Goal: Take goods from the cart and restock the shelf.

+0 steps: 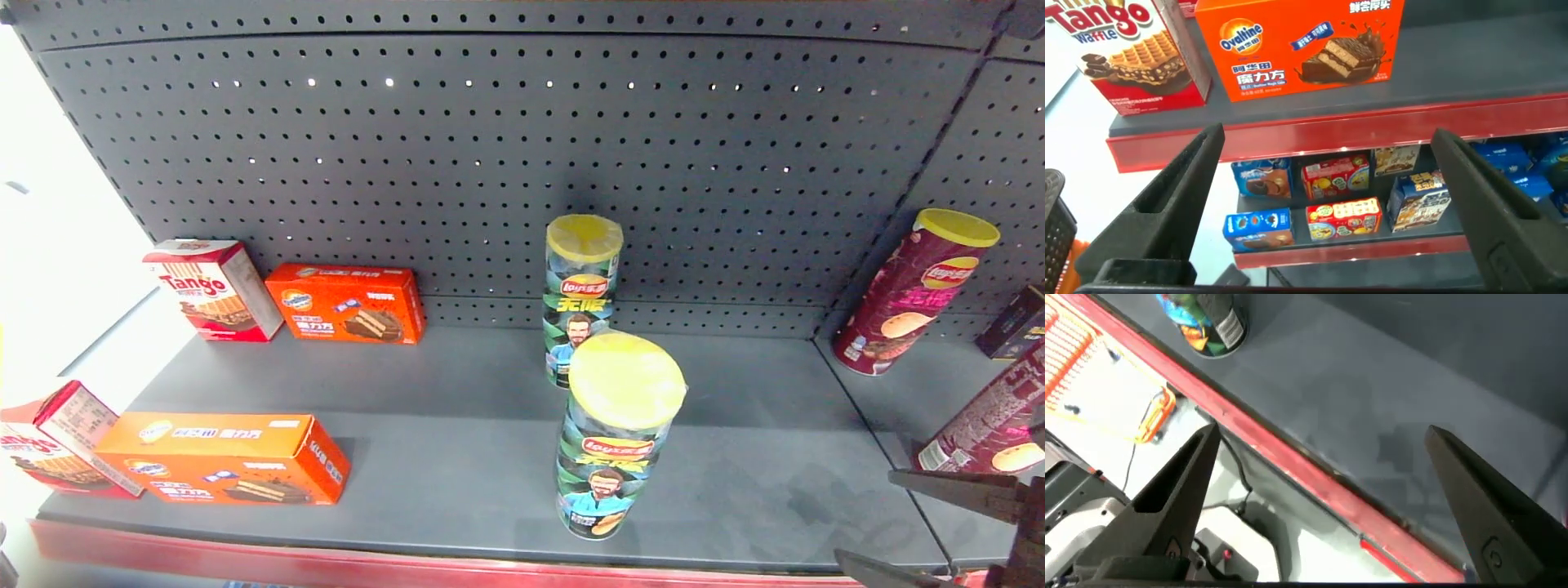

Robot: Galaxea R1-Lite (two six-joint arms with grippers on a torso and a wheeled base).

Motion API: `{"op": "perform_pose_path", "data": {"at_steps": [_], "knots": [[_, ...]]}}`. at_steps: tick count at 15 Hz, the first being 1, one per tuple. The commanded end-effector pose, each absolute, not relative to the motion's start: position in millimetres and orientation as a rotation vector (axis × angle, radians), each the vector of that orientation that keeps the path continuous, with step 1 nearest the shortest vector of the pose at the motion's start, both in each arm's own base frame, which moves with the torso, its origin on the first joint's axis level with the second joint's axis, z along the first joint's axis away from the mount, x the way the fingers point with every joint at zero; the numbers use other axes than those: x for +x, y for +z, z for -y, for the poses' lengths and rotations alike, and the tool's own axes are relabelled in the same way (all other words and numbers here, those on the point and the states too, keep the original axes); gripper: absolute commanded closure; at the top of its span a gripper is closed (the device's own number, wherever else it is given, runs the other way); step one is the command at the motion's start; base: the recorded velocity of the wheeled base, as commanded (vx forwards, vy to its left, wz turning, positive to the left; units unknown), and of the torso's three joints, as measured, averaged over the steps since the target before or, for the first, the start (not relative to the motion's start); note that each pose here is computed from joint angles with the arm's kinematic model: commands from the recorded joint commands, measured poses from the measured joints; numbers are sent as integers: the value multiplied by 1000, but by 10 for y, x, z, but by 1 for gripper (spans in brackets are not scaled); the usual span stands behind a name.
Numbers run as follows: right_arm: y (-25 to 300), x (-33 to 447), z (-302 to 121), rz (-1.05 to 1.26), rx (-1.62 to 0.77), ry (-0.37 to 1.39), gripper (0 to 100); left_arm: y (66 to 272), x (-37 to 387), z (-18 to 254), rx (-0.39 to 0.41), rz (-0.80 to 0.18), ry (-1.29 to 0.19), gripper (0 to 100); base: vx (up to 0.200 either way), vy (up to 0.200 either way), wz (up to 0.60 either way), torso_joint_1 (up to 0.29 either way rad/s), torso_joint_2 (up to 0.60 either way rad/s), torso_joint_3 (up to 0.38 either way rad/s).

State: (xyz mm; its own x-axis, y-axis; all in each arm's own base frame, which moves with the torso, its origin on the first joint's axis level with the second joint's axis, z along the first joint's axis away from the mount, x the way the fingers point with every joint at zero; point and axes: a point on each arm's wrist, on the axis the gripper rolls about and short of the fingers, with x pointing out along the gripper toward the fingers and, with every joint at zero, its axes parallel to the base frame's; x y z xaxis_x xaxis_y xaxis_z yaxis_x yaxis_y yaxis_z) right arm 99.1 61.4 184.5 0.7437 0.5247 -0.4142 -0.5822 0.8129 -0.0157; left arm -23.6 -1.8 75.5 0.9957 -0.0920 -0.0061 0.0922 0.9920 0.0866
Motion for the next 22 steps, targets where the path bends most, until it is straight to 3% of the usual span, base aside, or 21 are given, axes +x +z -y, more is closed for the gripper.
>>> {"op": "perform_pose_path", "data": {"at_steps": [1, 7, 22], "knots": [[1825, 1236, -819, -485, -180, 632, 0, 756, -234, 18, 87, -5, -92, 0, 0, 0, 0, 0, 0, 0], [1911, 1589, -1106, -509, -203, 636, 0, 753, -232, 17, 84, -5, -89, 0, 0, 0, 0, 0, 0, 0], [1844, 1965, -1588, -548, -244, 692, 0, 753, -232, 18, 78, -6, -88, 0, 0, 0, 0, 0, 0, 0]]}}
